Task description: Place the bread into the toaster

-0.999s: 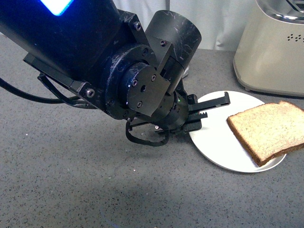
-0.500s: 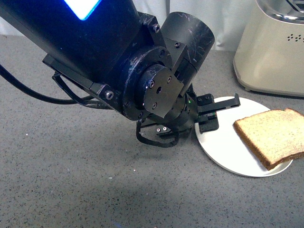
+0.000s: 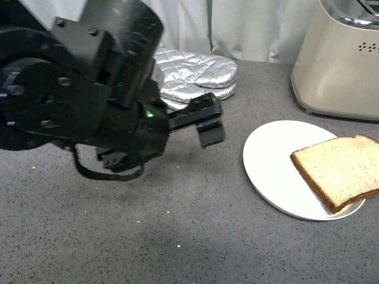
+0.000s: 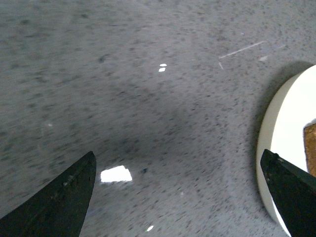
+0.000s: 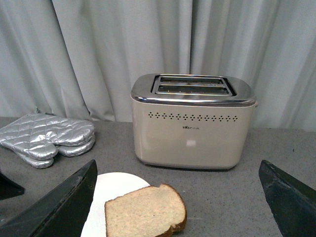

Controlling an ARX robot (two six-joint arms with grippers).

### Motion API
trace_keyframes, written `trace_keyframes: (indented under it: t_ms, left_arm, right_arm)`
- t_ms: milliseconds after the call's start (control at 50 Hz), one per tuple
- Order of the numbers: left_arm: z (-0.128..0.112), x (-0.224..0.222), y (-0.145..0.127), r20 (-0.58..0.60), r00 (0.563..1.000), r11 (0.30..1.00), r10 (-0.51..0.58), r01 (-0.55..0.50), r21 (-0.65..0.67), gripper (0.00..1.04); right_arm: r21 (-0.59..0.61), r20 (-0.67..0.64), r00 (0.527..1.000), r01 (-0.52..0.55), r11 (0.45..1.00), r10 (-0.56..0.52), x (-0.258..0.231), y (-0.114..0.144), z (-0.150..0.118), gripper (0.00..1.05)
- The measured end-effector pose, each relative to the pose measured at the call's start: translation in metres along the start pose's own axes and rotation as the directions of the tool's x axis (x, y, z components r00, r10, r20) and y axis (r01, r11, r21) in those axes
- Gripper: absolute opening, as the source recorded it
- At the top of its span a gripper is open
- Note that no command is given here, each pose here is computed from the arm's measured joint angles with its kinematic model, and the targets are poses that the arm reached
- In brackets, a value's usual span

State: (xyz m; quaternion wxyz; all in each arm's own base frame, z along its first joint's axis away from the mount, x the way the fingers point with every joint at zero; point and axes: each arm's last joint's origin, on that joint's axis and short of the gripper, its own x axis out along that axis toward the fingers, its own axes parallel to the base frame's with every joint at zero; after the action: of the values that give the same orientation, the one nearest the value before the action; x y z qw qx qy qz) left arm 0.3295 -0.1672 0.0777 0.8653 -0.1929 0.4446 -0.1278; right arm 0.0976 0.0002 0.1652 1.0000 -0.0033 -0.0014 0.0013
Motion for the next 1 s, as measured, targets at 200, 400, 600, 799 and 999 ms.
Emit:
trace_keyframes:
  t_ms: [200, 400, 600, 799, 999]
  left_arm:
    - [-0.006, -0.047, 0.04, 0.042, 0.999, 0.999, 0.002, 0.0, -0.047, 0.98]
    - [-0.011, -0.115, 0.081, 0.128, 0.992, 0.993, 0.01, 0.005, -0.118, 0.98]
    - [-0.031, -0.158, 0.121, 0.519, 0.837, 0.979, 0.171, -0.204, 0.007, 0.81]
    - [-0.067, -0.217, 0.108, 0.753, 0.651, 0.919, 0.097, -0.349, 0.183, 0.48]
    - [-0.092, -0.253, 0.098, 0.8, 0.597, 0.901, 0.065, -0.379, 0.21, 0.12]
  right_arm:
    - [0.0, 0.0, 1.0, 0.0, 1.0, 0.0, 0.0, 0.0, 0.0, 0.95]
    - [0.0, 0.0, 1.0, 0.0, 1.0, 0.0, 0.0, 0.0, 0.0, 0.95]
    - [0.0, 0.0, 1.0, 0.0, 1.0, 0.0, 0.0, 0.0, 0.0, 0.95]
    - [0.0, -0.002, 1.0, 0.0, 1.0, 0.0, 0.0, 0.0, 0.0, 0.95]
    - [0.0, -0.002, 1.0, 0.001, 1.0, -0.001, 0.0, 0.0, 0.0, 0.95]
